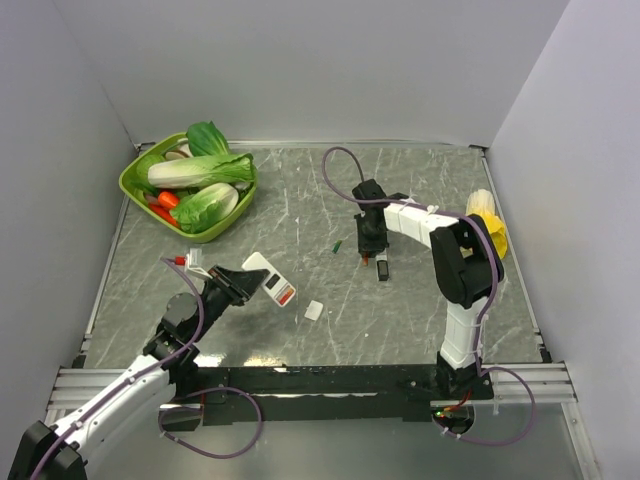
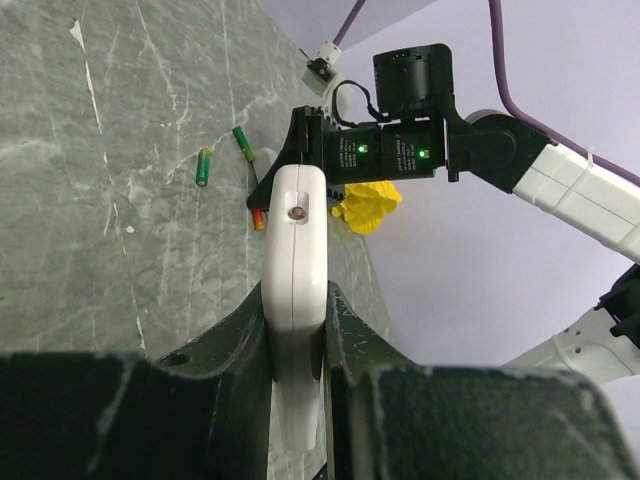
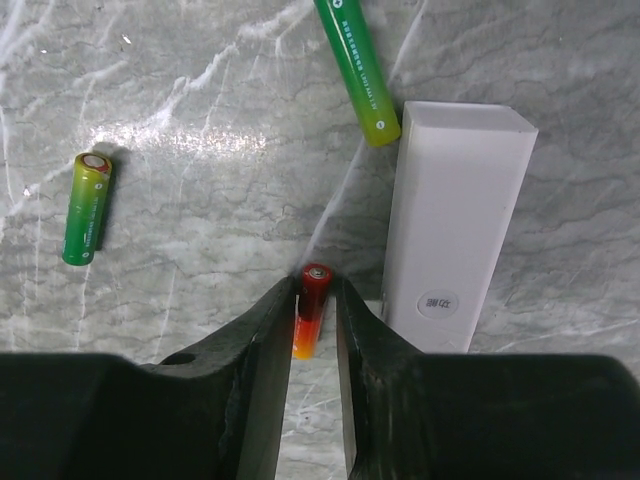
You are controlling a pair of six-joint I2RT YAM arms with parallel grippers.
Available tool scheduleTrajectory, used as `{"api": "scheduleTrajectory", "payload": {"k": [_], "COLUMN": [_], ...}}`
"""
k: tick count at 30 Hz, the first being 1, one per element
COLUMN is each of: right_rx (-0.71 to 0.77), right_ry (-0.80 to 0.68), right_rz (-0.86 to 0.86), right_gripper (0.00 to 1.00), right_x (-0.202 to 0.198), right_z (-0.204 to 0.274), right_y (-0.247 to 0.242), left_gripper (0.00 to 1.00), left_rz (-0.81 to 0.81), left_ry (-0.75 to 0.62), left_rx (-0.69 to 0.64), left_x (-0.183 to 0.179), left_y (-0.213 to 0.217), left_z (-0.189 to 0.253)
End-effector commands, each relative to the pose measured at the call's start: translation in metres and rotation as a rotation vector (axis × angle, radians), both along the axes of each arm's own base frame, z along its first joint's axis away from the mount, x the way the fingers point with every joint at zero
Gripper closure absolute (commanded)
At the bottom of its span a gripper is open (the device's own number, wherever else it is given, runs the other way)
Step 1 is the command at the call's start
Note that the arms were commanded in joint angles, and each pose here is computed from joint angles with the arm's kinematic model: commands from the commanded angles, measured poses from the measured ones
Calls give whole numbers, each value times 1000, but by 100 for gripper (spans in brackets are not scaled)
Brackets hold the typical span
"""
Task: Load the batteries into the remote control
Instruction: Pick up the battery from the center of the board, then load the battery into the remote control.
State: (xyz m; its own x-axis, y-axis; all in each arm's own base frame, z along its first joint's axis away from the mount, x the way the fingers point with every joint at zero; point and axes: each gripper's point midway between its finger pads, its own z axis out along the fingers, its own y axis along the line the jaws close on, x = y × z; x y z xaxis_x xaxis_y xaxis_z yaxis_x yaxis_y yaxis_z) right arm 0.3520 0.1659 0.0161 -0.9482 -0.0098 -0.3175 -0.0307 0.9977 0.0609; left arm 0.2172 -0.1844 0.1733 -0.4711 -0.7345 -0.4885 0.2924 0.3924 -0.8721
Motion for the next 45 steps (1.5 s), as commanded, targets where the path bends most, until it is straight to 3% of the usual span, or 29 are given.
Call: {"api": "scheduleTrajectory", "payload": {"k": [1, 11, 19, 22, 28, 38, 45], "right_rx": [-5, 77, 312, 444, 738, 995, 1076], "right_ry": [6, -106, -393, -582, -821, -1040, -1152], "right_rz": [5, 21, 88, 167, 271, 343, 392], "right_gripper": [74, 100, 100, 100, 100, 100, 100], "right_x": [9, 8, -15, -40, -88, -142, -162], "right_z": [-6, 31, 116, 173, 246, 296, 306], "right_y": [-1, 5, 47, 75, 106, 131, 148], "left_gripper": [99, 99, 99, 99, 99, 99, 99], "left_rz": [-16, -26, -20, -26, -23, -74, -108], "left_ry": [-53, -33, -27, -20, -16, -36, -26], "left_rx": [-30, -92, -187, -220, -287, -384, -439], "left_x": [-2, -1, 1, 0, -2, -9, -14], "left_y": [-2, -5, -5, -5, -3, -6, -11], "left_z": [13, 13, 17, 21, 28, 50, 60]}}
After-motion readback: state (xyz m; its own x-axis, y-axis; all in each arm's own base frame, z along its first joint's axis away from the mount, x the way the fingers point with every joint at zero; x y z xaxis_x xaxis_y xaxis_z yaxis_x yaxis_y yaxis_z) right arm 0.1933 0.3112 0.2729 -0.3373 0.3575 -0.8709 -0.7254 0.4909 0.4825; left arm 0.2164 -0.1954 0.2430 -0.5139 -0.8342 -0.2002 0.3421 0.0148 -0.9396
